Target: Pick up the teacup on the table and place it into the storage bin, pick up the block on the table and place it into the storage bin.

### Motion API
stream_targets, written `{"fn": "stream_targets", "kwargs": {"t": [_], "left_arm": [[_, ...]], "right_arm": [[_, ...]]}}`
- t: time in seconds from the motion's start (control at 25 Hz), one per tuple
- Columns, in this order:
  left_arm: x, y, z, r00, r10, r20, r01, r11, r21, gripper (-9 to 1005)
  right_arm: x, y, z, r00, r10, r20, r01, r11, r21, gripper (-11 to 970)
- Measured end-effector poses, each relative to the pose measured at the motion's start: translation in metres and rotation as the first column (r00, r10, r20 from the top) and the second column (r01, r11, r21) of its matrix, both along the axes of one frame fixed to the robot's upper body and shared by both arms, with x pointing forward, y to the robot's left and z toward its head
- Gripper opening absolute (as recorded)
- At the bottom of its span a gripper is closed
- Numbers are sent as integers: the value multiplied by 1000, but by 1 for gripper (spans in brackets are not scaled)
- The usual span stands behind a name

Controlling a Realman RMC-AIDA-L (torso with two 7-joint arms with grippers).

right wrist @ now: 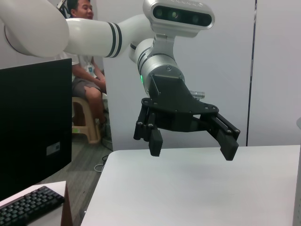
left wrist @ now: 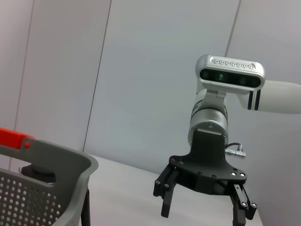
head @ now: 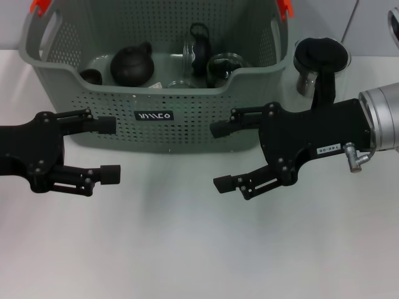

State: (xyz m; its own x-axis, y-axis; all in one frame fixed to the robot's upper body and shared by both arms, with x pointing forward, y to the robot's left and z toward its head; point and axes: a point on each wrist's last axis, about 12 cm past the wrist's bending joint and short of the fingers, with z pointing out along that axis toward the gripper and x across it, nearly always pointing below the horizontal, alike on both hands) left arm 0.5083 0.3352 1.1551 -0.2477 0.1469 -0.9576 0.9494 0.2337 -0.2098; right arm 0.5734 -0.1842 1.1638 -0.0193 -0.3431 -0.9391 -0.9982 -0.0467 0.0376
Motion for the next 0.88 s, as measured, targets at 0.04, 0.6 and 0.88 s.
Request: {"fn": "stream_targets", "kwargs": {"t": [0.04, 0.6, 0.88], "left_arm": [[0, 0, 0, 1000, 0, 0, 0, 1000, 0, 951], [0, 0, 0, 1000, 0, 0, 0, 1000, 0, 951], [0, 0, 0, 1000, 0, 0, 0, 1000, 0, 951]], "right_arm": [[0, 0, 0, 1000, 0, 0, 0, 1000, 0, 946], [0, 0, 0, 1000, 0, 0, 0, 1000, 0, 947], [0, 0, 0, 1000, 0, 0, 0, 1000, 0, 947]]}}
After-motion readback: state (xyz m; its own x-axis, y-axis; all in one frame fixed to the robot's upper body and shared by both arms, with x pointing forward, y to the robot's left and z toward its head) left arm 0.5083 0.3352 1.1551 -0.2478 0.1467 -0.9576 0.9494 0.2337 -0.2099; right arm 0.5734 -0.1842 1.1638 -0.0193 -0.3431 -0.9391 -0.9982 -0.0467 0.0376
